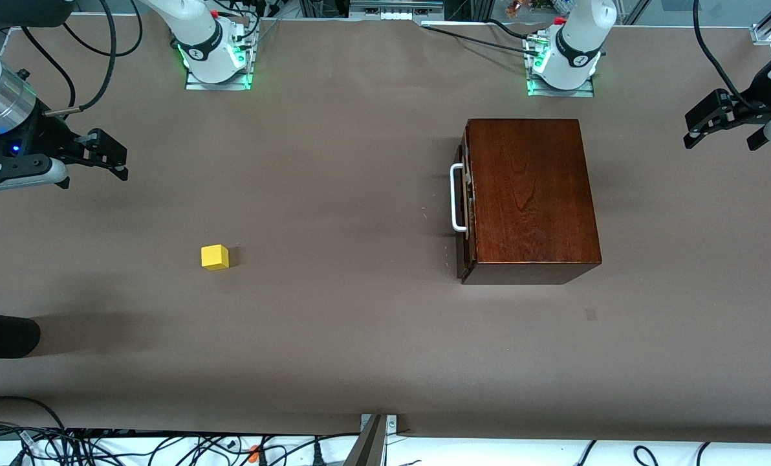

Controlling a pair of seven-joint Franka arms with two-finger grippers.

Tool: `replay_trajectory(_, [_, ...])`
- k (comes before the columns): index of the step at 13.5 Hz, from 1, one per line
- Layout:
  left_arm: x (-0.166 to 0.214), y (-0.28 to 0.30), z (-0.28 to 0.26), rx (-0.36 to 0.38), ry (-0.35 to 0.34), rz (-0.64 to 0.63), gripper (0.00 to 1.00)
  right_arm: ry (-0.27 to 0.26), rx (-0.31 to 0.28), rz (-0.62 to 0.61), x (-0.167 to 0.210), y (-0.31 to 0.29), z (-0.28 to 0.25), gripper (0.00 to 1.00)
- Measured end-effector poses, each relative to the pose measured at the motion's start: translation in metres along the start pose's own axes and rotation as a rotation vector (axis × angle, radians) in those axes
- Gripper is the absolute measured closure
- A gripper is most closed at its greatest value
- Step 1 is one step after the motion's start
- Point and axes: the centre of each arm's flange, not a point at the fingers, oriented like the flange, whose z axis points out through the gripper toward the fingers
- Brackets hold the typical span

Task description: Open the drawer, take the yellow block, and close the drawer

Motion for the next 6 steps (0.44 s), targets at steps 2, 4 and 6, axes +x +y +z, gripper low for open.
replay_trajectory(2, [-0.0002,0.0000,-0.0004,0.000,0.001,-0.001,0.00,0.000,0.000,0.000,0.0000,0.0000,0.0000,0.00])
replay_trajectory(4, [-0.0005,0.0002,-0.0009,0.000,0.001,-0.001,0.00,0.000,0.000,0.000,0.0000,0.0000,0.0000,0.00])
replay_trajectory(6, [-0.0008,0.0002,-0.0014,0.000,0.002,-0.001,0.00,0.000,0.000,0.000,0.0000,0.0000,0.0000,0.00])
